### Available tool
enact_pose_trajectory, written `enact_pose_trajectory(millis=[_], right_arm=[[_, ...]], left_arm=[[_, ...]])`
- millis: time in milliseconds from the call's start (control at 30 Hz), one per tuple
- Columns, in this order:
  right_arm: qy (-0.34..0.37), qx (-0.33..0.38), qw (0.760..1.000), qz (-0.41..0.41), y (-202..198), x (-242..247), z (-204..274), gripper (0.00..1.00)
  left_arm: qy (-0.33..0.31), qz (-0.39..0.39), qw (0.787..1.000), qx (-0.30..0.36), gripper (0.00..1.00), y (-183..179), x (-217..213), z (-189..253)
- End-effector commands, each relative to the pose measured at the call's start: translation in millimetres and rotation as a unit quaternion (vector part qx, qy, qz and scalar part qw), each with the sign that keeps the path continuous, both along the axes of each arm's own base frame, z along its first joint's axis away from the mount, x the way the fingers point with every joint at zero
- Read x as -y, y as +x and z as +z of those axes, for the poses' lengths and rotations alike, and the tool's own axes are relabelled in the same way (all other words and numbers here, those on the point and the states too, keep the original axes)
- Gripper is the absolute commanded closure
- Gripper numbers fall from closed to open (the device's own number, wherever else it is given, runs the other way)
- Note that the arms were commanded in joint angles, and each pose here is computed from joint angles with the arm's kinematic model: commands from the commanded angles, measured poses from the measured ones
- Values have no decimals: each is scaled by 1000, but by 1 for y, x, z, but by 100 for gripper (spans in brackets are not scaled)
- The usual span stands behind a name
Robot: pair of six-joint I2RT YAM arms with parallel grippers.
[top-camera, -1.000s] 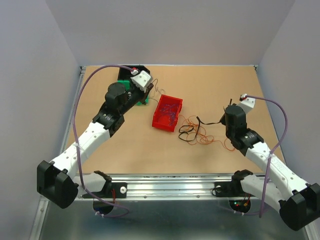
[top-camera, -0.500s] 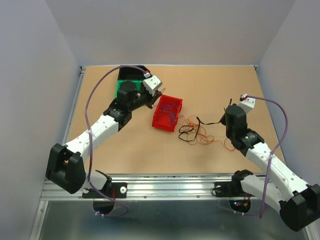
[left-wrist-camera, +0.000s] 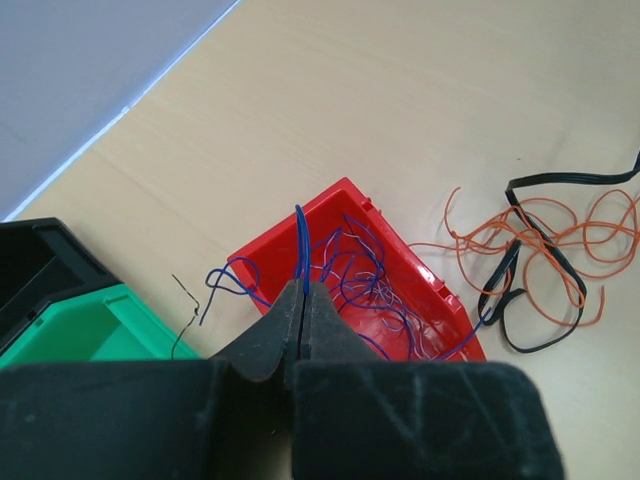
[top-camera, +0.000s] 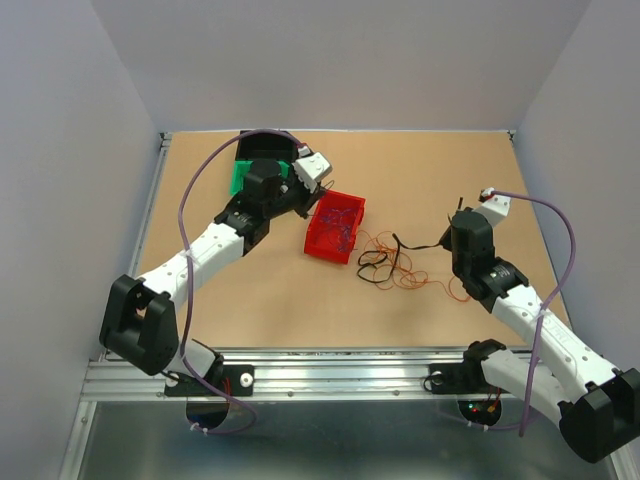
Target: Untangle the cables
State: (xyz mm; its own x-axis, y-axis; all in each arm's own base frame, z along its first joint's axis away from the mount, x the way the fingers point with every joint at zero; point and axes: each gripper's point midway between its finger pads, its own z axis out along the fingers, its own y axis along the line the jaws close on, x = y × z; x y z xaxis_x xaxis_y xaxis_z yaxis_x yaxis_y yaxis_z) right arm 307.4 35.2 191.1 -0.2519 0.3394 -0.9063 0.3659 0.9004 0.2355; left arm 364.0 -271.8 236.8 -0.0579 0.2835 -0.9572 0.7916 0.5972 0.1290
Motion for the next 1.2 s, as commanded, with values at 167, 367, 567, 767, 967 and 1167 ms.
enact_pose_trajectory(millis=[167,367,567,767,967,1167], right_arm=[[7,13,1000,-5,0,3,4,100],[7,11,1000,-4,1,2,3,100],[8,12,1000,-4,1,2,3,100],[8,12,1000,-3,1,1,3,99],[7,11,1000,-2,1,1,3,100],[8,12,1000,-1,1,1,3,100]], left_arm=[[-37,-37,994,99,100,-24,0,63],[-34,-49,990,126,100,-38,3,71],[-21,-57,991,115,100,-41,11,63],[6,-39,995,95,100,-27,14,48],[47,-10,994,98,100,-14,10,34],[74,28,992,97,100,11,11,13]])
